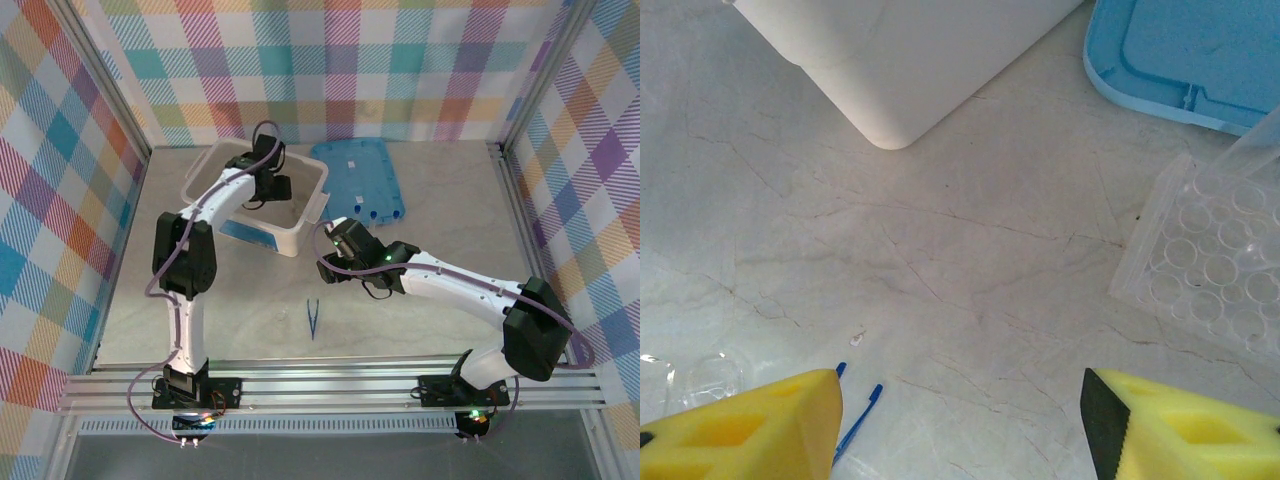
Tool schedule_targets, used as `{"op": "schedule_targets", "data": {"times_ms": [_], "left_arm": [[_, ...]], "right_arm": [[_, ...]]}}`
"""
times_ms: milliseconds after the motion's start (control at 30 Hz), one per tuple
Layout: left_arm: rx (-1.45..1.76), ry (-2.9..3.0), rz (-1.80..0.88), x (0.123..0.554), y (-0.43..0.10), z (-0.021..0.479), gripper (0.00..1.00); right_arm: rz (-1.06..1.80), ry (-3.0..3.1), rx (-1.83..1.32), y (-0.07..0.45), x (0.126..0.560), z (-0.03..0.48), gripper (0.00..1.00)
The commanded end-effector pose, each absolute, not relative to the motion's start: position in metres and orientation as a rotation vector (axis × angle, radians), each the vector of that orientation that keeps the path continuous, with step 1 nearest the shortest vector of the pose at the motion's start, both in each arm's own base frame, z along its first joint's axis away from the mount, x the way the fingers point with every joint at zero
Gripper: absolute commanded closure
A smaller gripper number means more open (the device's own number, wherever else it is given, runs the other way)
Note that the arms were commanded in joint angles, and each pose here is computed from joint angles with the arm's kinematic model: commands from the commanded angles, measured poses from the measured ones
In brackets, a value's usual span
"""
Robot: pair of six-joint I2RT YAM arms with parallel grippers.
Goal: Organize the chemistry lab equipment
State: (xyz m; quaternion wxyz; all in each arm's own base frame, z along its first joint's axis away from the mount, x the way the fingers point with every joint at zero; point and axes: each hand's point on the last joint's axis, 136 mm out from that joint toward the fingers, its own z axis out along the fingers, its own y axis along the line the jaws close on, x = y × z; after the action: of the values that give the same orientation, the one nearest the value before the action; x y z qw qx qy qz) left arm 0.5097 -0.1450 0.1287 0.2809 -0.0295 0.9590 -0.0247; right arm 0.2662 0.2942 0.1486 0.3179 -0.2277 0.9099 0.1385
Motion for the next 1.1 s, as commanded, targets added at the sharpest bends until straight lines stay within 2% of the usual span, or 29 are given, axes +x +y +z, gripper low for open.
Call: {"op": "schedule_targets", "data": {"times_ms": [0,233,467,800,1067], "left_arm": [[-0.123,2.479,-0.094,0.499,-0.134,0.182,0.36],[-0.093,2.419,-0.097,0.461,-0.133,0.223,0.36],[0.015,2.413,-0.028,0.395,-0.135,0.239,0.38],[0.099,2.467,0.005,0.298,-0.136,0.215,0.39],[0.099,2.473,-0.014,0.252,-0.139,0.196,0.38]], "right_arm": [[0.376,2.369,-0.597,0.299,0.268,0.160,0.34],[0.372,2.366,-0.608,0.301,0.270,0.161,0.33],[0.379,2.363,-0.625,0.308,0.274,0.161,0.32],[0.379,2.360,-0.646,0.313,0.276,0.159,0.32],[0.363,2.362,-0.650,0.316,0.283,0.160,0.31]]}}
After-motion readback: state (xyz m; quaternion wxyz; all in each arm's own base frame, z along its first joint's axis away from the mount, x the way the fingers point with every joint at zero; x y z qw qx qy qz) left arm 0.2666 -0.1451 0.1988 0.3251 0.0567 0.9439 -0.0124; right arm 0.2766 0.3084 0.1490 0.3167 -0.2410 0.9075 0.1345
